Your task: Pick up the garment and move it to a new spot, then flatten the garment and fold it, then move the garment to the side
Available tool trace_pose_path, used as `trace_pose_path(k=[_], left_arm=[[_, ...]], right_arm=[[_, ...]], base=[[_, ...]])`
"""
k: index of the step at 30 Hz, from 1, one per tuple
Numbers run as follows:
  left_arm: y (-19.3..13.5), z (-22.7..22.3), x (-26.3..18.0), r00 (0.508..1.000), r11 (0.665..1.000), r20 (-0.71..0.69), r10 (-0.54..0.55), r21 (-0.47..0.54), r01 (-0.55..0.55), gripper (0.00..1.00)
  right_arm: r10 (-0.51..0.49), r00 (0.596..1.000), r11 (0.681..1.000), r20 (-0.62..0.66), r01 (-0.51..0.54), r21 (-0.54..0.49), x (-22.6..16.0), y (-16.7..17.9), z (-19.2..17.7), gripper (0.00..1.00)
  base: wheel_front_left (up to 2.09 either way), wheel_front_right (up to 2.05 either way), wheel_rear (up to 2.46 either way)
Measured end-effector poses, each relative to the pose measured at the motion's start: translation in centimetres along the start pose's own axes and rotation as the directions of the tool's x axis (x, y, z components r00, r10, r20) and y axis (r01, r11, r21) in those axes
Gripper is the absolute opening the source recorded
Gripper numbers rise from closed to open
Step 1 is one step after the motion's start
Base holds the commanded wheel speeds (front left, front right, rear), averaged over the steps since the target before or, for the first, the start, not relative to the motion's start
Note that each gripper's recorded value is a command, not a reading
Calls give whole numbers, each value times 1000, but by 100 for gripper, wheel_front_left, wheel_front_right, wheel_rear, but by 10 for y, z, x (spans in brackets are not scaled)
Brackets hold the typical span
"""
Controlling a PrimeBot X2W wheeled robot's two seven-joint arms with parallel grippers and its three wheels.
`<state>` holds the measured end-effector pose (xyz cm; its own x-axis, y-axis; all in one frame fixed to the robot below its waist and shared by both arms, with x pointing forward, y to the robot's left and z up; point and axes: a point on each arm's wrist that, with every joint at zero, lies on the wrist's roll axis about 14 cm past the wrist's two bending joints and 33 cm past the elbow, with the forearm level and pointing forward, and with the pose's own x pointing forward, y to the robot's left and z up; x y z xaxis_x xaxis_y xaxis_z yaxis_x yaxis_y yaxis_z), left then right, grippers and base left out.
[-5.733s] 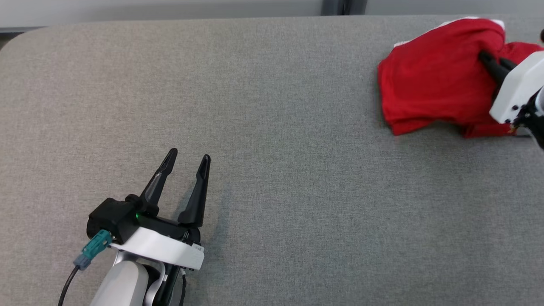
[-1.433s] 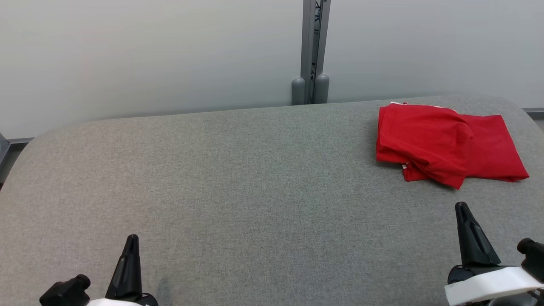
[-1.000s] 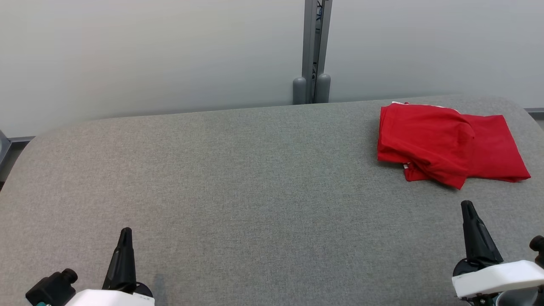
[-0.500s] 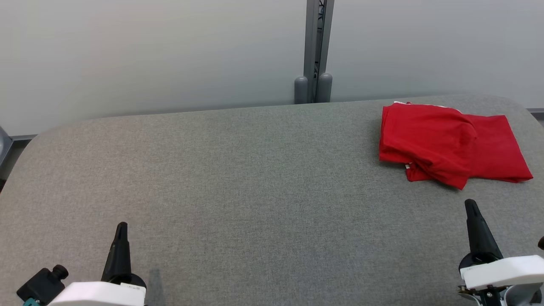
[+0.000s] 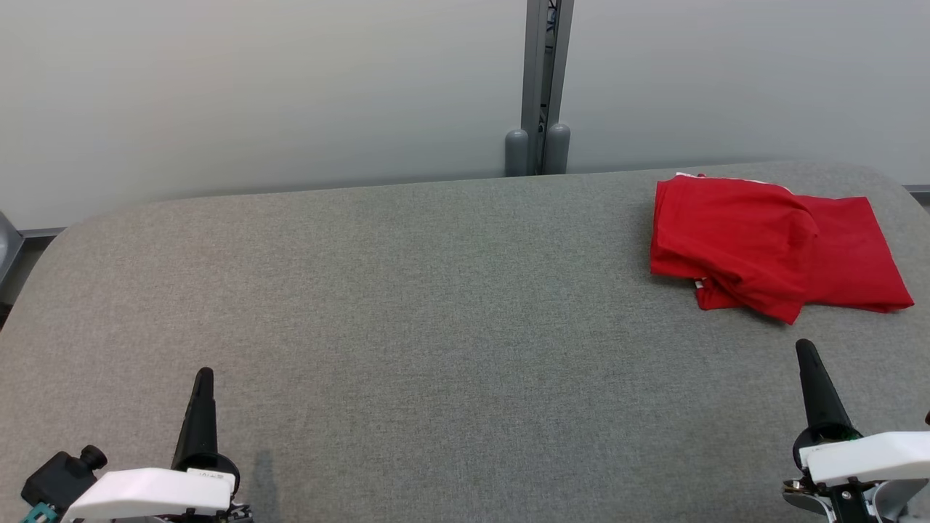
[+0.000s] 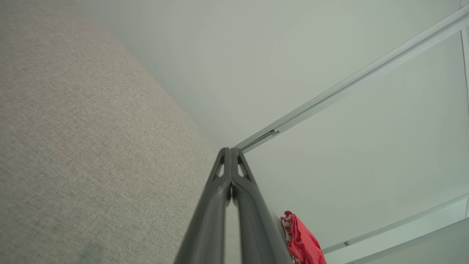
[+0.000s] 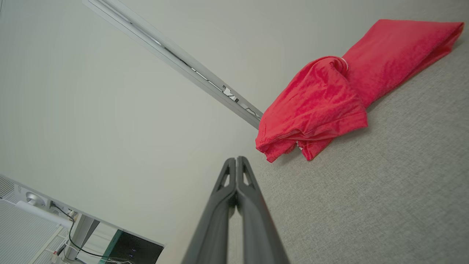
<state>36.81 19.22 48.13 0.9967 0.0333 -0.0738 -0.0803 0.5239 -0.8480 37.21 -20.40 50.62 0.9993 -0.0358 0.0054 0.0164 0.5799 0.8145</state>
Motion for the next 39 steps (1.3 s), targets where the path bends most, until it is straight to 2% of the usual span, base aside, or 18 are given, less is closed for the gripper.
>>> trace_pose_path(k=[19,39], left_arm=[[-1,4,5,1000,985,-6,-2,-171,1,0],[-8,9,11,1000,945,-9,-27,-327,22,0]], right_arm=[[-13,1000,982,-15,16,189,4,-2,-2,0],[-11,1000,932,-28,21,362,9,-2,-3,0]], base=[[0,0,0],[0,0,0]])
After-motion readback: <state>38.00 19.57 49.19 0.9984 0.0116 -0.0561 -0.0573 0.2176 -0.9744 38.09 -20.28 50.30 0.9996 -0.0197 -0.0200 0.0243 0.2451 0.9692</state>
